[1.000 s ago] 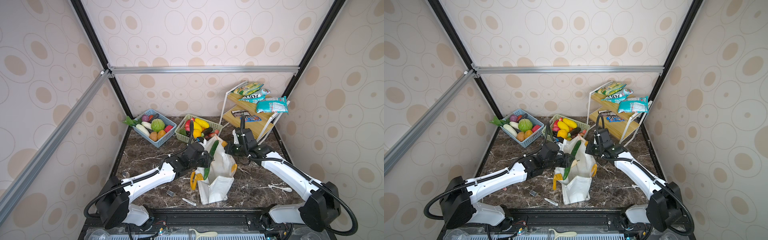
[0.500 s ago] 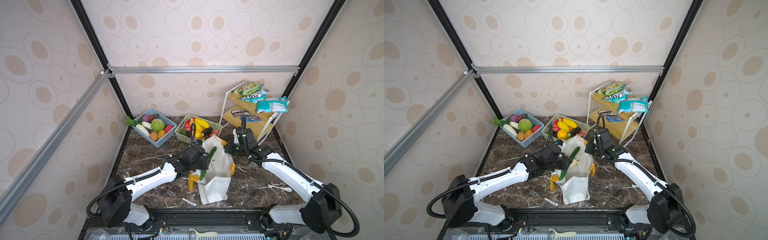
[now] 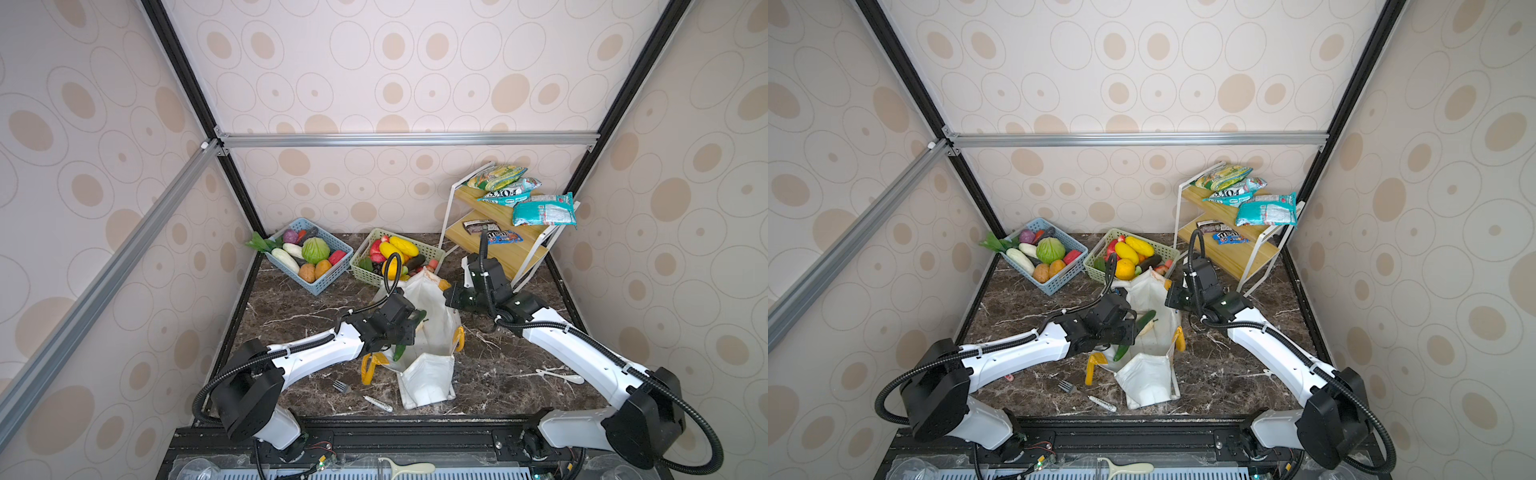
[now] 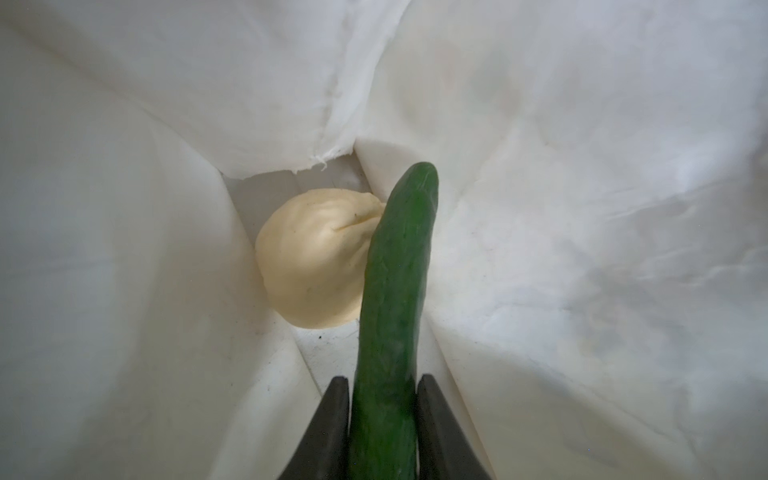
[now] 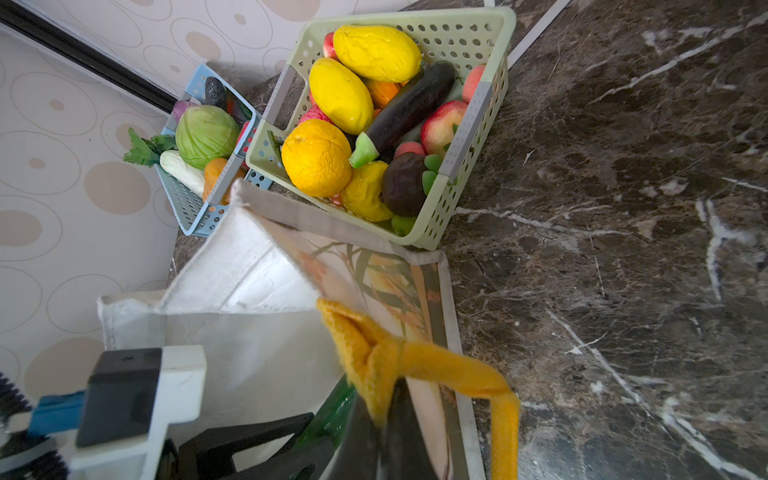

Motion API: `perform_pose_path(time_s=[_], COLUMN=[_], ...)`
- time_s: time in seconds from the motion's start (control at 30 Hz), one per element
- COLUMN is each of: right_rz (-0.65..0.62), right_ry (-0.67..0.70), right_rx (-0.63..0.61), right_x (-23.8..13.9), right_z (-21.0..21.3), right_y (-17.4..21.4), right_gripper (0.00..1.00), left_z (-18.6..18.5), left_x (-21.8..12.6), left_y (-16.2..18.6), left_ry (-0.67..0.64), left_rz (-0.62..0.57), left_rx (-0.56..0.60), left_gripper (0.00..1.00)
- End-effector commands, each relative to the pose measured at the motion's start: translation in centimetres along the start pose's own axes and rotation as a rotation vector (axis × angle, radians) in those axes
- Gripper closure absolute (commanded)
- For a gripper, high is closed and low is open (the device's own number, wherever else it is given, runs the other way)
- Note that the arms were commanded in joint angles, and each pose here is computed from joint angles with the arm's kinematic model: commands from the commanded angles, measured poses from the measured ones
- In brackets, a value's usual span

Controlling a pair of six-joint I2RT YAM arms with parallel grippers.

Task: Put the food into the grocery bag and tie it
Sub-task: 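Lower the cucumber into the bag beside the pear and open the left gripper, then withdraw the left gripper upward and back toward the baskets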

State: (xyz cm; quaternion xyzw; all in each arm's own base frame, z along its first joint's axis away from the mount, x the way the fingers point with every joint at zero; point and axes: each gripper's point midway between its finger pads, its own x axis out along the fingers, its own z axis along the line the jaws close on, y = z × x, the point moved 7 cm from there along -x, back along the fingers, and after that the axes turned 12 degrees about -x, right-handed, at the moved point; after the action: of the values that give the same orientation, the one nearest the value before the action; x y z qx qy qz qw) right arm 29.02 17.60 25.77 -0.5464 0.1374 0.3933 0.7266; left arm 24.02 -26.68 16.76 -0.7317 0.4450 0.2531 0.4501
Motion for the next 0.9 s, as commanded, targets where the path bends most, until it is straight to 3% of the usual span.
perform_pose_path(time_s=[0.0, 0.23, 0.63, 0.87], right_rz=[-0.139, -0.135, -0.136, -0.141], right_ry=[-0.006, -0.002, 0.006, 0.011], right_rx=[-0.009, -0.015, -0.022, -0.029], right_x=[-1.4, -1.3, -1.0, -1.1], right_z=[0.4, 0.4, 0.3, 0.2], right_y=[-2.1, -2.0, -2.0, -2.1], right_gripper=[1.00, 1.00, 1.00, 1.00], left_z=[0.3, 0.7, 0.4, -1.0], left_x=[0.5, 1.7, 2.3, 1.2], left_y=[0.3, 0.5, 0.6, -0.5], left_ry=[-0.049, -0.082, -0.092, -0.055], left_rz=[0.001, 0.014, 0.033, 0.020], left_rx=[0.003, 0.009, 0.028, 0.051], left_gripper=[0.72, 0.68, 0.41, 0.32])
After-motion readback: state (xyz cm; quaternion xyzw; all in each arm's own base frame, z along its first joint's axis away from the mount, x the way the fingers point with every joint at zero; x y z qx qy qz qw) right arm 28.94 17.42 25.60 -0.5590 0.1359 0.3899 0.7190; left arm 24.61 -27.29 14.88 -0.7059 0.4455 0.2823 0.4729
